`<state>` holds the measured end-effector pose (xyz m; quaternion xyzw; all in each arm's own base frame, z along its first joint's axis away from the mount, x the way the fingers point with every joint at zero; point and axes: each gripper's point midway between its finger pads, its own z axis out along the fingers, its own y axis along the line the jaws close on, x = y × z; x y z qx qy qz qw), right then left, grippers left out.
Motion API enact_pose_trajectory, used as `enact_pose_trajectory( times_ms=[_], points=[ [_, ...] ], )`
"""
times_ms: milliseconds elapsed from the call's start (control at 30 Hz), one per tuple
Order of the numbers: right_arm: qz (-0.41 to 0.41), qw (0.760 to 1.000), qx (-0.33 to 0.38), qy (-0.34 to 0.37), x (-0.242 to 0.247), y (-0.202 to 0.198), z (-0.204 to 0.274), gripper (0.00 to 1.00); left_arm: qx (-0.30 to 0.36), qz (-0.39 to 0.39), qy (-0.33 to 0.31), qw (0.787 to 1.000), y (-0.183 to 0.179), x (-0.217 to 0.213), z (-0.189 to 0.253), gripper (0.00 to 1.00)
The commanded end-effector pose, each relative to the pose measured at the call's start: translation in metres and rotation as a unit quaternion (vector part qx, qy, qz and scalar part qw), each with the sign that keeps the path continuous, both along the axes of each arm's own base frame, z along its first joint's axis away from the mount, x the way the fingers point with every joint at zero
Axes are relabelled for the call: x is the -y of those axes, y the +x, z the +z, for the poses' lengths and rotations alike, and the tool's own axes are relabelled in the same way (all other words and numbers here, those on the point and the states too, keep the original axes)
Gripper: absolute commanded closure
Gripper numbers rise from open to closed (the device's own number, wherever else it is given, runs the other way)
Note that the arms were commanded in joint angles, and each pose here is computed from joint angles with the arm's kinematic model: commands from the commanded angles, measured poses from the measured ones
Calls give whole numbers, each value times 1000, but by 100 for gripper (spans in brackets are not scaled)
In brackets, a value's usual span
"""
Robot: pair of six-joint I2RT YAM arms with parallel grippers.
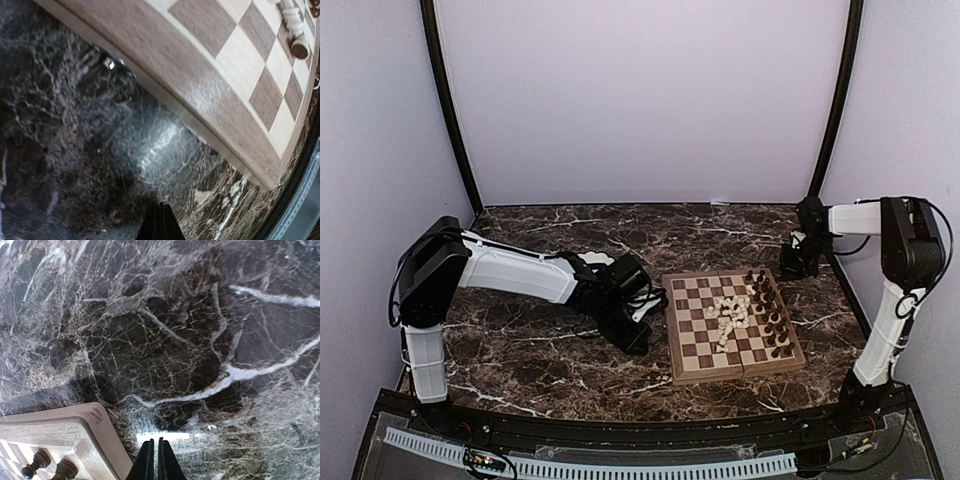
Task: Set up the chess pieces on the board
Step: Move the chessboard to the center of the board.
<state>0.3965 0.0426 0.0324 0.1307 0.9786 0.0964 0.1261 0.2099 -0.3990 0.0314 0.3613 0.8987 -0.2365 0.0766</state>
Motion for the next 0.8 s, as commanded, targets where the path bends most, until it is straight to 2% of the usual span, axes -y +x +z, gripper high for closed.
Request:
enact_pose_trajectory(
  times_ms=[0, 300, 433, 767],
  points=[
    [22, 1000, -8, 19, -14, 7, -10, 94, 14, -27, -17, 999, -16, 4, 7, 98],
    [73, 996, -29, 36, -62, 8, -22, 95, 5, -79, -41, 996, -48, 28, 2, 97],
    [89, 995, -35, 41, -78, 6, -25, 95, 17, -112, -25, 993, -66, 33, -8, 98],
    [126, 989, -44, 55, -123, 16, -35, 95, -1, -121, -54, 991, -89, 46, -10, 97]
  ],
)
